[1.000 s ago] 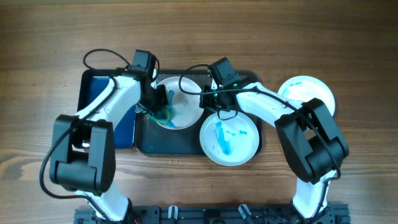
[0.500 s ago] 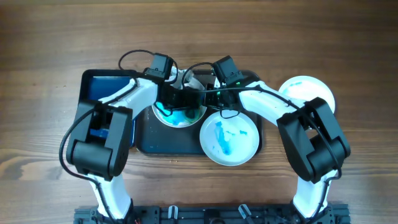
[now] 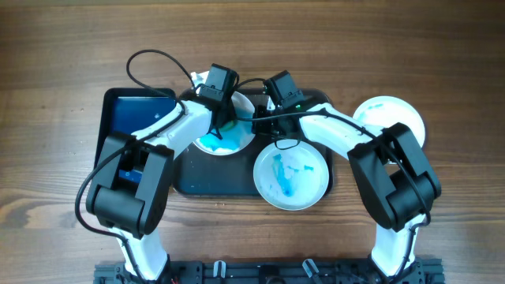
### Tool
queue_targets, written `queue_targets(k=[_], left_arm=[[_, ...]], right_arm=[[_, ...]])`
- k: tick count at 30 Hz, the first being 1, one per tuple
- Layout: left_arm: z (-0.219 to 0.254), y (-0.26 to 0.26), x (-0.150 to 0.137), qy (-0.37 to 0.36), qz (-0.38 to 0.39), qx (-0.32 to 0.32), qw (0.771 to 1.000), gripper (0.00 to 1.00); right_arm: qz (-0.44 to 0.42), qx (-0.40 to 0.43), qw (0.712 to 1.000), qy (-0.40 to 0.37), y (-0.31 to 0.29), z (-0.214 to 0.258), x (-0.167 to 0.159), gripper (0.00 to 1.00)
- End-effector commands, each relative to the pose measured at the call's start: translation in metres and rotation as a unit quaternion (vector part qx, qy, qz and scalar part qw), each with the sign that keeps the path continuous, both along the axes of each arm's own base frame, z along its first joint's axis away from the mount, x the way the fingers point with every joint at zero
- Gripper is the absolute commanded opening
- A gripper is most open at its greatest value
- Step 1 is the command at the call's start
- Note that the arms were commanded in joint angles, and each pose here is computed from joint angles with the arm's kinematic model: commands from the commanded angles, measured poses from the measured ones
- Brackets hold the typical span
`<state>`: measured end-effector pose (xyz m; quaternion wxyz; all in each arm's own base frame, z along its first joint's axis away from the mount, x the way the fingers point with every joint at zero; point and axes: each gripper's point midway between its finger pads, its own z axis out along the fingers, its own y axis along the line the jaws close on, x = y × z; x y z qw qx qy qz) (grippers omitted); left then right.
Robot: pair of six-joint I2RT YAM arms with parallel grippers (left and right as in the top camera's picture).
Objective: Clean dirty plates on tray and stack at the side
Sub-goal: 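Scrub the held plate with the sponge in the left gripper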
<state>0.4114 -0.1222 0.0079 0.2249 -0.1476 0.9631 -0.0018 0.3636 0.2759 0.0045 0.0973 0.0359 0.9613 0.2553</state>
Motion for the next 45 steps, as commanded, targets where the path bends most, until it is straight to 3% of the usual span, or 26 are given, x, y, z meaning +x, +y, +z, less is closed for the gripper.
queue_targets(k=[1,4,7,8,10,16,18,21,22,23,25,28,31,34,39,41,43,45], left_arm=[[-0.027,0.075,-0.022,0.041,0.076,0.139,0.986,0.04],[-0.043,0.055,-0.057,0.133,0.033,0.082,0.987,0.04],[-0.05,0.002,-0.092,0.221,-0.116,-0.045,0.967,0.04],[-0.047,-0.02,-0.104,0.236,-0.184,-0.103,0.949,0.04],[-0.034,-0.054,-0.118,0.233,-0.289,-0.192,0.909,0.04],[-0.012,-0.089,-0.12,0.184,-0.388,-0.282,0.858,0.04],[-0.012,-0.092,-0.102,0.148,-0.387,-0.276,0.867,0.04],[-0.027,-0.06,-0.044,0.094,-0.255,-0.189,0.944,0.04],[-0.031,-0.036,-0.02,0.068,-0.175,-0.141,0.972,0.04],[-0.031,-0.019,-0.006,0.047,-0.12,-0.108,0.986,0.04],[-0.03,0.02,0.009,0.013,-0.033,-0.021,0.999,0.04],[-0.026,0.075,-0.003,0.018,0.062,0.108,0.992,0.04],[-0.027,0.092,-0.024,0.057,0.071,0.154,0.984,0.04],[-0.038,0.085,-0.058,0.137,0.047,0.133,0.98,0.04],[-0.05,0.037,-0.107,0.26,-0.107,0.012,0.96,0.04],[-0.047,0.006,-0.119,0.276,-0.188,-0.071,0.94,0.04],[-0.035,-0.033,-0.13,0.265,-0.286,-0.177,0.904,0.04],[-0.027,-0.05,-0.132,0.25,-0.321,-0.225,0.885,0.04]], right_arm=[[0.016,-0.006,1.0,0.023,0.0,-0.012,-0.012,0.05],[0.016,-0.006,1.0,0.023,0.0,-0.012,-0.012,0.04],[0.018,-0.006,1.0,0.022,0.0,-0.012,-0.012,0.04],[0.02,-0.002,1.0,0.023,0.001,-0.011,-0.013,0.04],[0.029,0.007,0.999,0.027,0.004,-0.01,-0.016,0.04],[0.042,0.017,0.999,0.026,0.008,-0.008,-0.018,0.04],[0.042,0.016,0.999,0.026,0.008,-0.008,-0.018,0.04],[0.042,0.016,0.999,0.026,0.007,-0.008,-0.018,0.04],[0.042,0.016,0.999,0.026,0.007,-0.008,-0.018,0.04],[0.042,0.016,0.999,0.026,0.007,-0.008,-0.018,0.04],[0.042,0.016,0.999,0.026,0.007,-0.008,-0.018,0.04],[0.041,0.014,0.999,0.025,0.007,-0.008,-0.017,0.04],[0.041,0.015,0.999,0.024,0.007,-0.008,-0.017,0.04],[0.041,0.015,0.999,0.024,0.007,-0.008,-0.017,0.04],[0.041,0.015,0.999,0.024,0.007,-0.008,-0.017,0.04],[0.041,0.015,0.999,0.026,0.007,-0.008,-0.017,0.04],[0.041,0.015,0.999,0.025,0.007,-0.008,-0.017,0.04],[0.041,0.015,0.999,0.026,0.007,-0.008,-0.017,0.04]])
